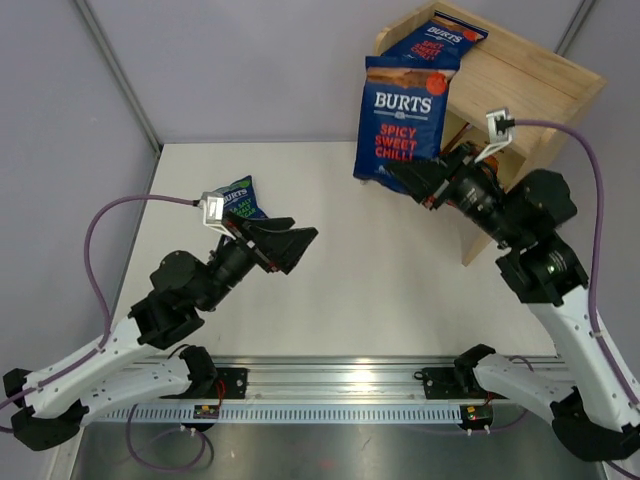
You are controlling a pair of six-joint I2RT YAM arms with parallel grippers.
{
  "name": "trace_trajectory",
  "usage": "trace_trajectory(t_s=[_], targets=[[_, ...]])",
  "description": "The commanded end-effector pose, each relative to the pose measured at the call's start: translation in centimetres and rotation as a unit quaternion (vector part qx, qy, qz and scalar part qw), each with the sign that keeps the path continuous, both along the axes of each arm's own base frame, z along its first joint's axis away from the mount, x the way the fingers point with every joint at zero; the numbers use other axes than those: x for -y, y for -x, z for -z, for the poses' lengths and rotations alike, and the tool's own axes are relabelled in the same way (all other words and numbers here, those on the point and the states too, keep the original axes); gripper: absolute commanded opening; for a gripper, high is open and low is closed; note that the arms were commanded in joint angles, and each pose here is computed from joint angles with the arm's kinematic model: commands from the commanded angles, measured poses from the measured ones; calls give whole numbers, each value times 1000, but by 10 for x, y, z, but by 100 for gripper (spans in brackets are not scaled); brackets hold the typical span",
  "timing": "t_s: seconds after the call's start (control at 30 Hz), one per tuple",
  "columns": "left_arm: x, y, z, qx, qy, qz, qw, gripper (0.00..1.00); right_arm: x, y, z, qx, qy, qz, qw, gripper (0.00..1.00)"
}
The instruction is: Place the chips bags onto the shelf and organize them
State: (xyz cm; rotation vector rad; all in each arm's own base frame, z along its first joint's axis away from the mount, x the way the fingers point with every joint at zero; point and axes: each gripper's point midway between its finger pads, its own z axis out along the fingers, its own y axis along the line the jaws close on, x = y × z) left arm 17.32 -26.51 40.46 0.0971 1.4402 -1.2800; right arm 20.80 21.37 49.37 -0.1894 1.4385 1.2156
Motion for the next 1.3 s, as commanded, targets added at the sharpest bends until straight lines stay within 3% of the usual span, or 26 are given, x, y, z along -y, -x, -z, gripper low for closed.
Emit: trace_trajectory(t_s=[0.0,0.07,0.23,0.47,0.67,1.03,1.2,1.23,1.27], targets=[[-48,-23,25,-43,-68,-124,989,99,14,-55,0,-50,39,108,992,5],[-56,-19,30,-46,-89,-127,987,99,18,-73,-18,-53,22,121,991,5],[-78,-4,35,-37,-120,-124,984,99,79,-127,-51,-100,-78,185,975,4],[-98,11,58,-35,-176,-114,977,99,134,-185,-47,-158,-144,235,948,4],[-110,19,71,-35,-192,-111,974,99,160,-206,-45,-188,-218,265,920,4],[-118,32,76,-28,-186,-92,978,99,175,-245,-26,-248,-270,295,882,13],[-120,36,81,-31,-191,-87,977,99,177,-251,-12,-269,-243,313,878,32],[-120,36,81,-31,-192,-86,977,99,176,-250,-13,-269,-235,312,880,42],[-121,37,82,-31,-193,-85,977,99,176,-251,-3,-283,-216,317,879,45]])
